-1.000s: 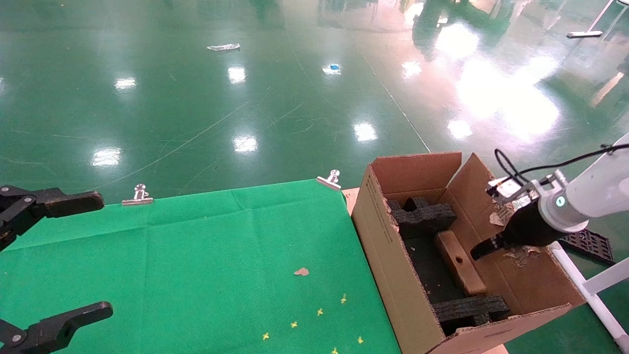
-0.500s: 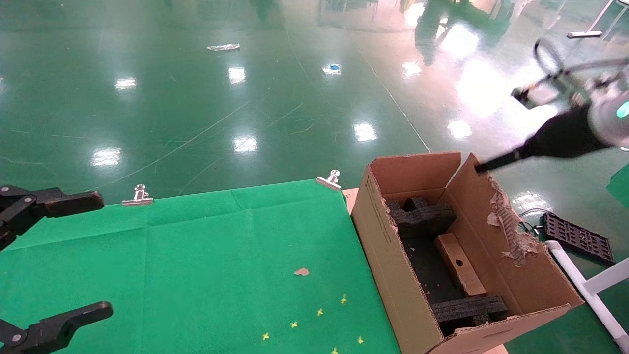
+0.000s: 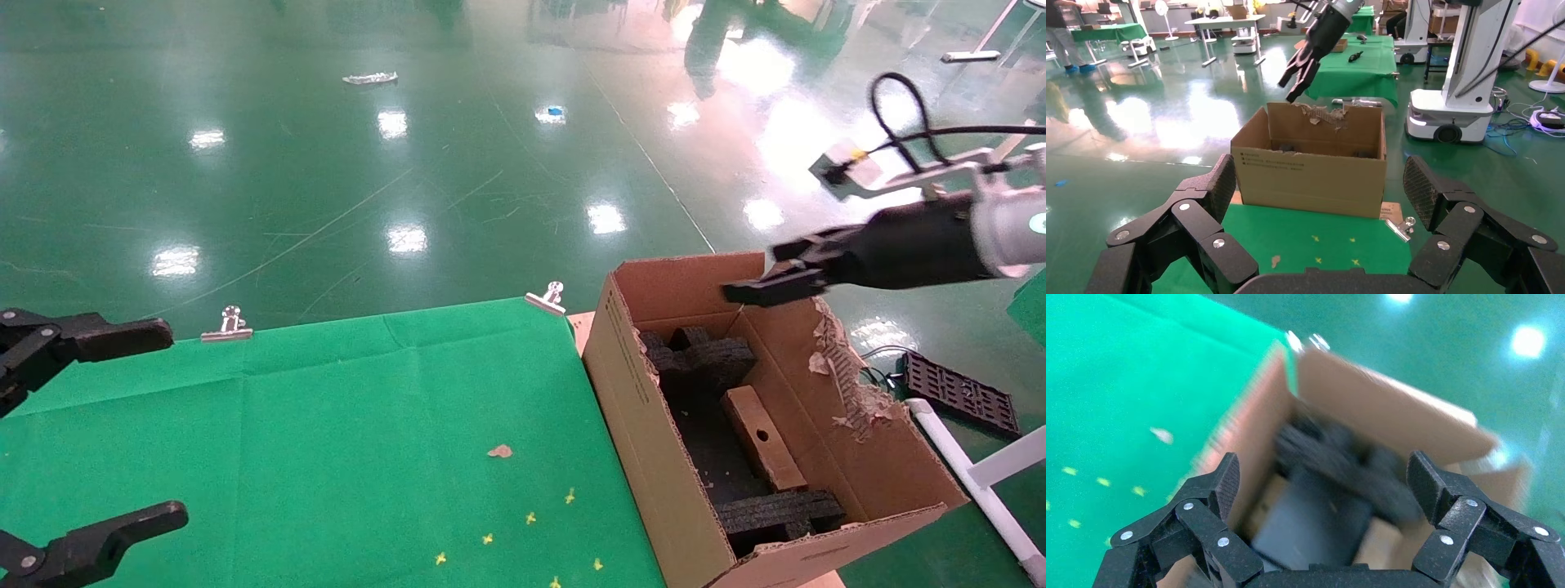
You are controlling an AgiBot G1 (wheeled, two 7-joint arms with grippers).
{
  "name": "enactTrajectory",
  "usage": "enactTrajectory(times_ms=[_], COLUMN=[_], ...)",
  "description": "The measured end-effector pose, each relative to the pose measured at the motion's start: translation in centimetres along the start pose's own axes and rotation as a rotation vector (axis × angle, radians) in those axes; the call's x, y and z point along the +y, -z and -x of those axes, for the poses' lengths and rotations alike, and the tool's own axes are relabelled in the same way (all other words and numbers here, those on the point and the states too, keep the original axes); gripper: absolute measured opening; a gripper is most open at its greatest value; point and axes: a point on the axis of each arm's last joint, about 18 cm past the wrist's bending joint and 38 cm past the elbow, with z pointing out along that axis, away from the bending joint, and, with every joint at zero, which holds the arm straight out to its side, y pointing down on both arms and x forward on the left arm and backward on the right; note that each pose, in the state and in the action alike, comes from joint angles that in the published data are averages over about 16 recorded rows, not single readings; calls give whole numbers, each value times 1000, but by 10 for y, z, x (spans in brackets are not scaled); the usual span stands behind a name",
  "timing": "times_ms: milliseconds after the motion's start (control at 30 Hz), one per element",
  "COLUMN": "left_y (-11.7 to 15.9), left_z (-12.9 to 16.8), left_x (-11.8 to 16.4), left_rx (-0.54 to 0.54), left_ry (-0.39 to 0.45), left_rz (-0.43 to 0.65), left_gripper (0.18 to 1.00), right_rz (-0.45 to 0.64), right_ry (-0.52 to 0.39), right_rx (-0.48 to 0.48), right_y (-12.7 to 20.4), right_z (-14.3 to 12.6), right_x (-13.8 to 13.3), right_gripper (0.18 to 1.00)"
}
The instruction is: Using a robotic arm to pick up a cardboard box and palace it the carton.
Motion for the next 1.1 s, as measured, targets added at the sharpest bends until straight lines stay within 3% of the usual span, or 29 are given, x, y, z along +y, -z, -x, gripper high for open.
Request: enactTrajectory(times_ms=[533,1100], left_y=[0,0], left_z=[0,0], left_x=[0,0], left_rx=[0,0], left_ry=[0,0], left_rz=[0,0], left_gripper=[1001,1001], right_rz=[-180,-430], right_ry=[153,293], right_rx=[-333,-613], right_y=[-43,-42], right_z=[90,171], right_x=[-20,-26], right_gripper=[1000,1000])
